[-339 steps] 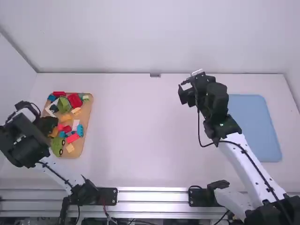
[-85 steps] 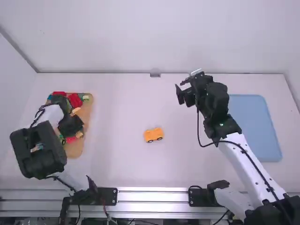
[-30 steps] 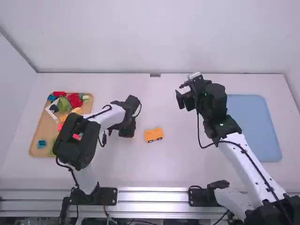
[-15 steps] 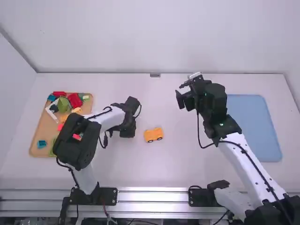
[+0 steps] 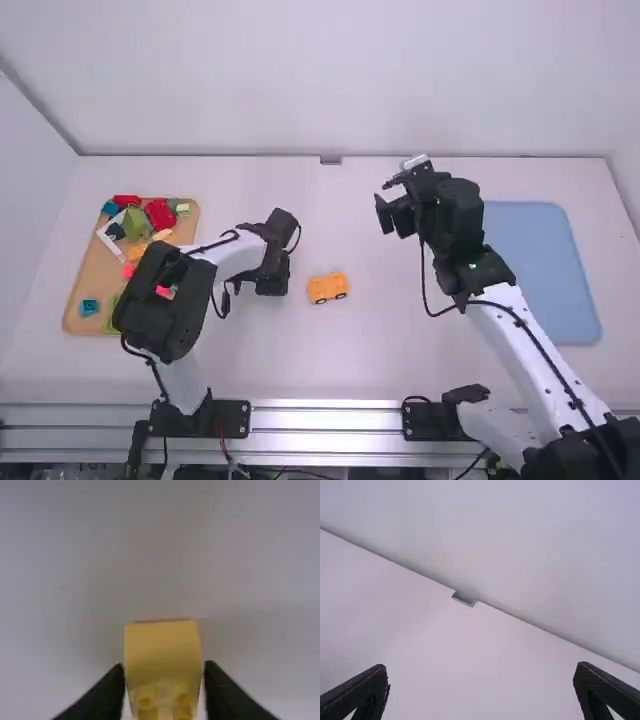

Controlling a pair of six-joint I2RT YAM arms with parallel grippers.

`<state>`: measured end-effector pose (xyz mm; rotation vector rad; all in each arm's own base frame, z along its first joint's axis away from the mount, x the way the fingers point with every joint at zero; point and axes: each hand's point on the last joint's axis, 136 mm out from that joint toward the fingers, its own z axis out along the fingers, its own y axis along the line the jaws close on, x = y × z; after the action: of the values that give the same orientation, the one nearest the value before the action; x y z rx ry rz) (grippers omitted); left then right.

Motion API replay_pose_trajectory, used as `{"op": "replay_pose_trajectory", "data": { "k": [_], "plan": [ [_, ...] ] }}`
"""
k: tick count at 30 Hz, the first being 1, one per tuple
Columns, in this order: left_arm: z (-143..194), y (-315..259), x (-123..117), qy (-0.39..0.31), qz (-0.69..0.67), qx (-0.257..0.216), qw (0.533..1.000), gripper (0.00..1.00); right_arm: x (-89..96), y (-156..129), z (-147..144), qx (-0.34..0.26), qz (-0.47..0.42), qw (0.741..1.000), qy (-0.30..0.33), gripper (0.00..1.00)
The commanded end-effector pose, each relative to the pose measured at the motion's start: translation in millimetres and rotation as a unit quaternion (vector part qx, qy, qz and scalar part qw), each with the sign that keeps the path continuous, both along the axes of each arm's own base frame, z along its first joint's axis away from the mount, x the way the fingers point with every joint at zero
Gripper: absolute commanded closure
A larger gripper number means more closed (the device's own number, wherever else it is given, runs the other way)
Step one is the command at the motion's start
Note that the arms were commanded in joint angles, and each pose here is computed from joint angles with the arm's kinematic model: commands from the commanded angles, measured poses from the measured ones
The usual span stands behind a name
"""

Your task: Assemble lego blocks to make yellow taxi

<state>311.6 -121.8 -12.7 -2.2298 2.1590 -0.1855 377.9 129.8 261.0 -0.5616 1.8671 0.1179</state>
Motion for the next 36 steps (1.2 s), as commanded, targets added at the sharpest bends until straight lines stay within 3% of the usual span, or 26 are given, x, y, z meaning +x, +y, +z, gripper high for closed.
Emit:
{"op": "replay_pose_trajectory", "data": {
  "k": [1,4,11,14,20,24,25,26,27,29,30,33,34,36],
  "plan": [
    [-5.5,4.5,-6.4,0.012,0.001,0.007,1.0,0.39,3.9,2.6,15.8,0.005,0.001,1.0,-0.015,0.01],
    [-5.5,4.4,-6.6,0.013,0.001,0.006,1.0,0.01,3.9,2.6,15.8,0.005,0.001,1.0,-0.015,0.01],
    [5.6,1.6,-8.4,0.026,-0.039,0.005,0.999,0.01,4.0,2.7,16.2,0.005,0.001,1.0,-0.016,0.02],
    [35.0,9.1,-8.2,0.037,-0.077,0.033,0.996,0.01,4.0,2.6,16.1,0.005,0.001,1.0,-0.016,0.01],
    [105.4,0.1,22.8,-0.003,-0.268,0.05,0.962,0.01,4.2,2.7,16.6,0.006,0.001,1.0,-0.017,0.01],
    [142.0,-8.3,44.4,-0.056,-0.525,0.082,0.845,0.01,3.9,2.6,15.8,0.005,0.001,1.0,-0.015,0.02],
    [151.2,-13.3,53.3,-0.08,-0.625,0.098,0.77,0.01,3.9,2.7,15.9,0.004,0.001,1.0,-0.016,0.02],
    [152.1,-13.8,54.0,-0.082,-0.635,0.1,0.761,0.01,3.9,2.7,15.9,0.004,0.001,1.0,-0.016,0.02],
    [157.9,-13.6,56.7,-0.088,-0.718,0.119,0.68,0.01,3.9,2.7,15.9,0.004,0.001,1.0,-0.016,0.01],
    [160.3,-12.4,60.6,-0.089,-0.781,0.14,0.602,0.01,3.9,2.6,15.8,0.004,0.001,1.0,-0.016,0.02],
    [160.5,-12.0,61.4,-0.089,-0.791,0.144,0.588,0.01,3.9,2.6,15.8,0.004,0.001,1.0,-0.016,0.01],
    [160.7,4.9,69.1,-0.049,-0.874,0.2,0.441,0.01,3.9,2.8,16.1,0.004,0.001,1.0,-0.016,0.01],
    [160.7,6.8,69.4,-0.043,-0.879,0.204,0.428,0.01,4.0,2.7,16.2,0.004,0.001,1.0,-0.016,0.02],
    [161.2,18.2,72.4,-0.005,-0.914,0.229,0.336,0.01,4.4,2.7,17.1,0.004,0.001,1.0,-0.018,0.02]
  ]
}}
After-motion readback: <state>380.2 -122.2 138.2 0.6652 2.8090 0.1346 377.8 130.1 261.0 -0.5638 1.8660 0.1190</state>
